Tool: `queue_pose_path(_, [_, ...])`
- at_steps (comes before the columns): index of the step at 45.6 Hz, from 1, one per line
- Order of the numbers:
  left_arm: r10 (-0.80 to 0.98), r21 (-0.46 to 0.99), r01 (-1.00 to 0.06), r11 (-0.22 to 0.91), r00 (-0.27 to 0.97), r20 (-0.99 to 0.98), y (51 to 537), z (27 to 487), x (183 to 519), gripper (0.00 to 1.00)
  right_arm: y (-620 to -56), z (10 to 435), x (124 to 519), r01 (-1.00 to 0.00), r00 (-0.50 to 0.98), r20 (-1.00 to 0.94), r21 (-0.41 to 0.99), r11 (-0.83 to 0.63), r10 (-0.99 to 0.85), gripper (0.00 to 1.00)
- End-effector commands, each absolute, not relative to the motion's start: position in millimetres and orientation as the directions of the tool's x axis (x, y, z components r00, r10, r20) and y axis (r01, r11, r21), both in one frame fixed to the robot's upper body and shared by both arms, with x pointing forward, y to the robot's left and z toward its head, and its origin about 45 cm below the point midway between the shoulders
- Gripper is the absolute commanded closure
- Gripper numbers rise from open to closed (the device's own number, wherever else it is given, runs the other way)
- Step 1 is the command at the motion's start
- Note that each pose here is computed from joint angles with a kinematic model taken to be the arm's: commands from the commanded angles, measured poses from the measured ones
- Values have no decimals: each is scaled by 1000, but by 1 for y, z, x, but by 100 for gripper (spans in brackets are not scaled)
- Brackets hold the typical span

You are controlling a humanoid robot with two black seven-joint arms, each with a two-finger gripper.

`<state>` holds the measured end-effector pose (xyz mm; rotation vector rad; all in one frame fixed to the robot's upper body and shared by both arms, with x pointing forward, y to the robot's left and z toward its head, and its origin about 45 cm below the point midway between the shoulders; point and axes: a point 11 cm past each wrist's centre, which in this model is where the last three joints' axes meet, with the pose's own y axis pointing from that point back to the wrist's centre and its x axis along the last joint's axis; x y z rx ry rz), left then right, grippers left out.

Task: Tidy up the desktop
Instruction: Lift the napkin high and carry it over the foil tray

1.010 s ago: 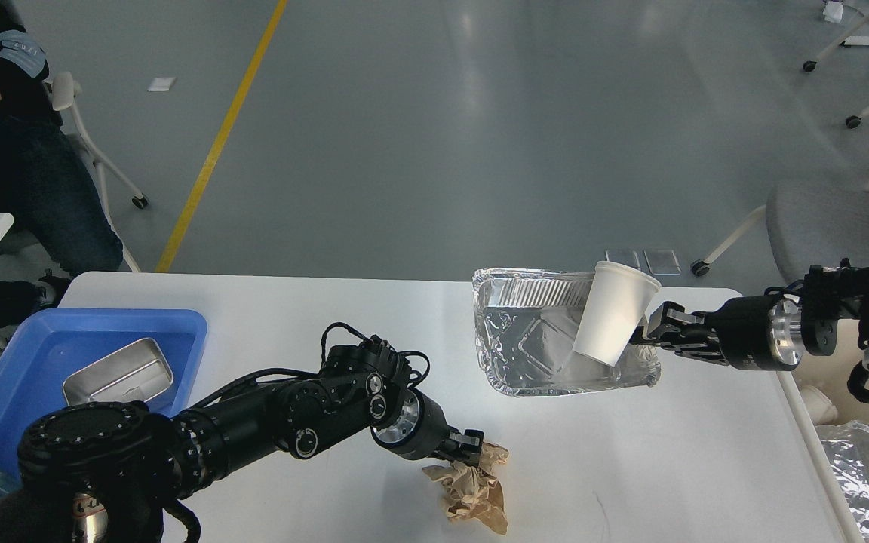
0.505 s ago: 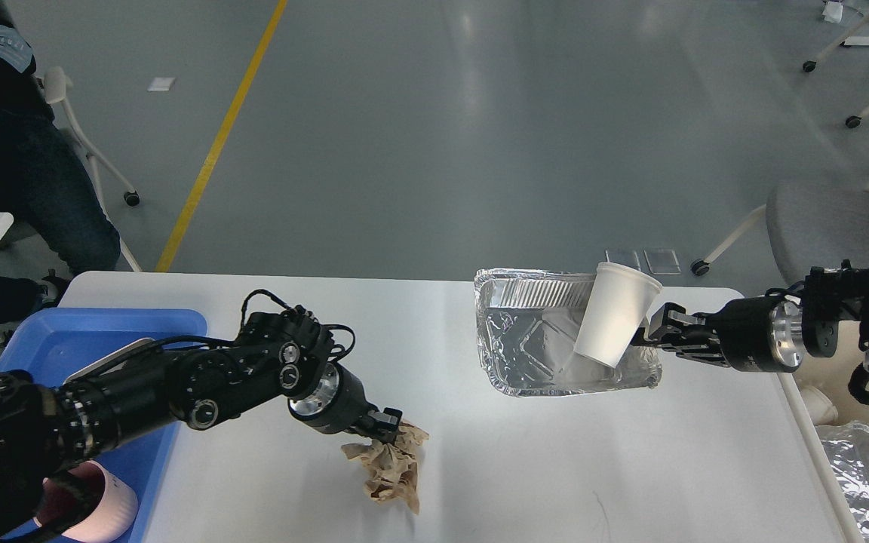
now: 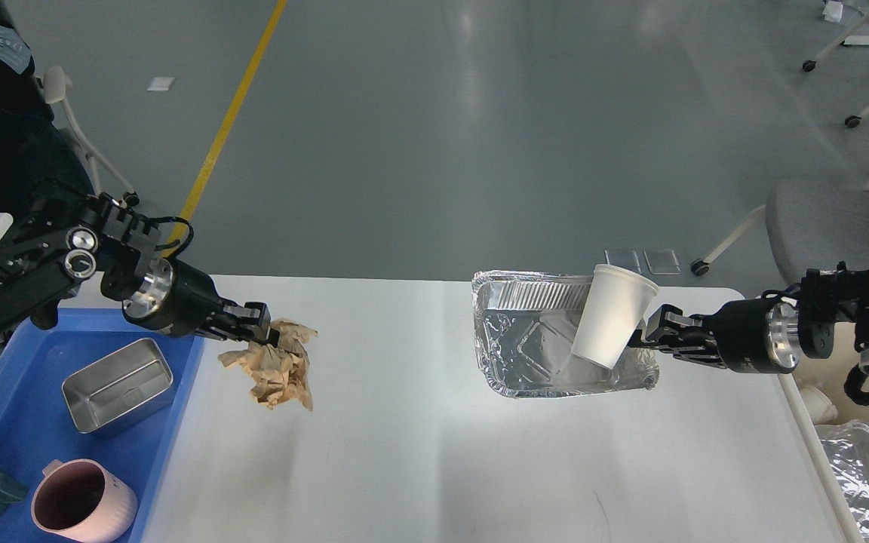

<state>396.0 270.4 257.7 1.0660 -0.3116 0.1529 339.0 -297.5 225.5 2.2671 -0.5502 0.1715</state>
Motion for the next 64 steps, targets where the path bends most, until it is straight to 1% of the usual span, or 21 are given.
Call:
queue_pose_path(1, [39,779,-398,484,899,436,290,310,414,100,-298,226,339,-440,897,291,668,-600,-334,100])
queue_pose_path(8, [88,694,-529,489,821,564,305,378,428,100,-297,226,339,-442,896,291,667,-600,-336,100])
queue_pose_path(17, [134,562,-644,519,710,691,300,467,441,100,-298,226,340,-444,895,293,668,-597,-337,100])
queue_pose_path(23, [156,514,-684,518,666,729,298,497,447,100,-300,228,340,-446,894,298,669,-594,-336,100])
queue_pose_path(25, [149,500,-681,535,659,738,288,504,449,100,-299,227,339,-445,894,297,669,-595,-335,100])
queue_pose_path(28, [115,489,-661,569,652,749,259,514,454,100,-300,229,340,-447,893,300,668,-595,-335,100])
queue_pose_path(33, [87,490,-631,601,662,745,219,516,465,100,-300,229,340,-448,893,300,668,-594,-335,100])
queue_pose_path(39, [38,511,-578,637,685,727,158,511,475,100,-300,228,339,-447,893,299,669,-594,-336,100])
queue_pose_path(46, [-36,560,-499,661,724,689,93,490,475,100,-300,228,339,-446,894,299,669,-595,-334,100])
queue_pose_path(55, [-140,620,-388,682,763,631,31,451,460,100,-301,231,341,-454,890,305,664,-594,-339,100])
queue_pose_path(60, [-180,635,-363,682,758,627,3,433,450,100,-300,231,341,-455,890,305,663,-595,-340,100])
queue_pose_path(64, [-199,651,-336,681,771,605,-11,409,444,100,-300,231,341,-456,889,306,662,-595,-340,100])
